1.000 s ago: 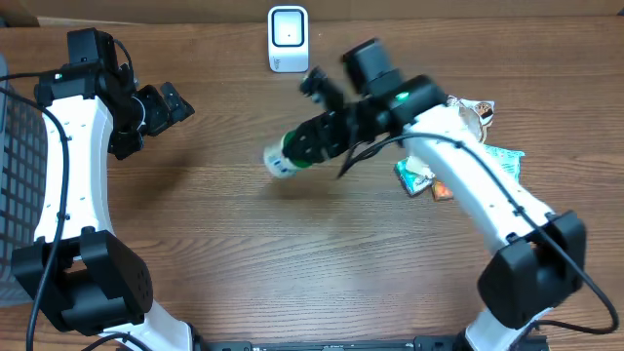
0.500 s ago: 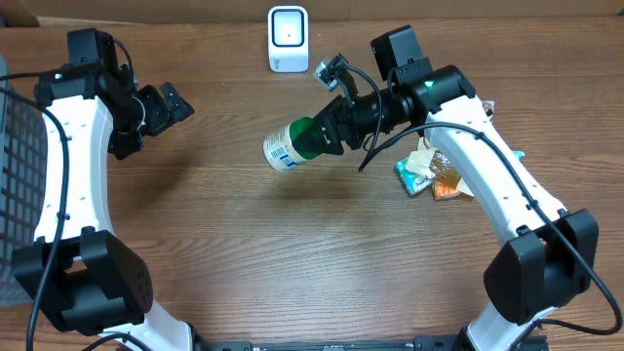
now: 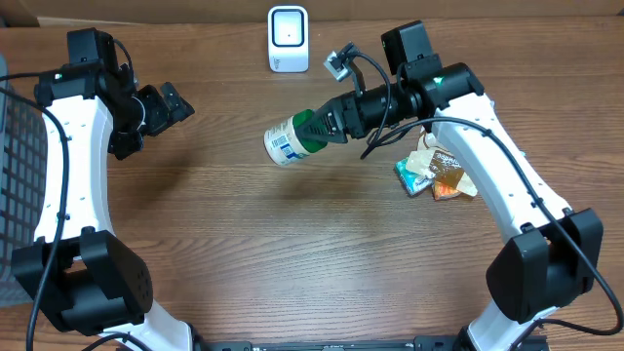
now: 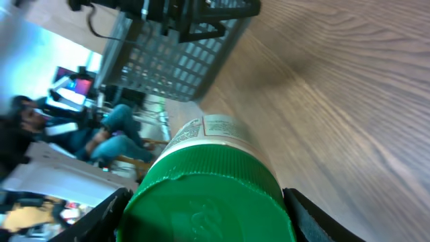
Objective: Scan the item barcode
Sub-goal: 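Lift the jar and tilt it sideways, label facing left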
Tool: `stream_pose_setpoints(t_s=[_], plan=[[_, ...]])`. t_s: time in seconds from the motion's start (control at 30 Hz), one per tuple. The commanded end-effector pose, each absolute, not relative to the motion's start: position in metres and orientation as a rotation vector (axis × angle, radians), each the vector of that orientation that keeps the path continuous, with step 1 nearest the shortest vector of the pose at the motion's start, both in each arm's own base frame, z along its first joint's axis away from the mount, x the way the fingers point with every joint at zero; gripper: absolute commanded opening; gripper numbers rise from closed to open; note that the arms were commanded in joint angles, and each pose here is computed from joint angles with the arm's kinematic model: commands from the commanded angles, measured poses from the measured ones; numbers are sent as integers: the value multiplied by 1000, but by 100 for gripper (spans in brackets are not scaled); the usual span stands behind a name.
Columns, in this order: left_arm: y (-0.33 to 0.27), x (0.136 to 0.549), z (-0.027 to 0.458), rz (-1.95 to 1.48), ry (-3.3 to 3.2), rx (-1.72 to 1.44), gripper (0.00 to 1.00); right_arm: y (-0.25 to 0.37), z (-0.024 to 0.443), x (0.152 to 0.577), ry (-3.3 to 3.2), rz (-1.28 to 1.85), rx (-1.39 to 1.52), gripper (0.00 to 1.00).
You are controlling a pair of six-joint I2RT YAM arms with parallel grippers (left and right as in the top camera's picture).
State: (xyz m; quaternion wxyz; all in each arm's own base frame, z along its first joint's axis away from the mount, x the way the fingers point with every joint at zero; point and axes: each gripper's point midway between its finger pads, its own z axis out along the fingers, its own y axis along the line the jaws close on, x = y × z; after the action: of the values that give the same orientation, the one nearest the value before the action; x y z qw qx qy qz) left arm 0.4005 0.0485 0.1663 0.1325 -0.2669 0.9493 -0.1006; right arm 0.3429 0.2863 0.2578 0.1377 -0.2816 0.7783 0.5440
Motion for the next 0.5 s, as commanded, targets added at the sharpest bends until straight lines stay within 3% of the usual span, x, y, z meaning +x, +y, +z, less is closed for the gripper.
stream_pose_setpoints(t_s=[0.0, 0.47], plan=[[46, 403, 171, -284, 2747, -749, 100, 279, 292, 340, 2176, 1669, -785, 41], [45, 403, 171, -285, 2749, -745, 100, 272, 293, 339, 2196, 1709, -747, 41]])
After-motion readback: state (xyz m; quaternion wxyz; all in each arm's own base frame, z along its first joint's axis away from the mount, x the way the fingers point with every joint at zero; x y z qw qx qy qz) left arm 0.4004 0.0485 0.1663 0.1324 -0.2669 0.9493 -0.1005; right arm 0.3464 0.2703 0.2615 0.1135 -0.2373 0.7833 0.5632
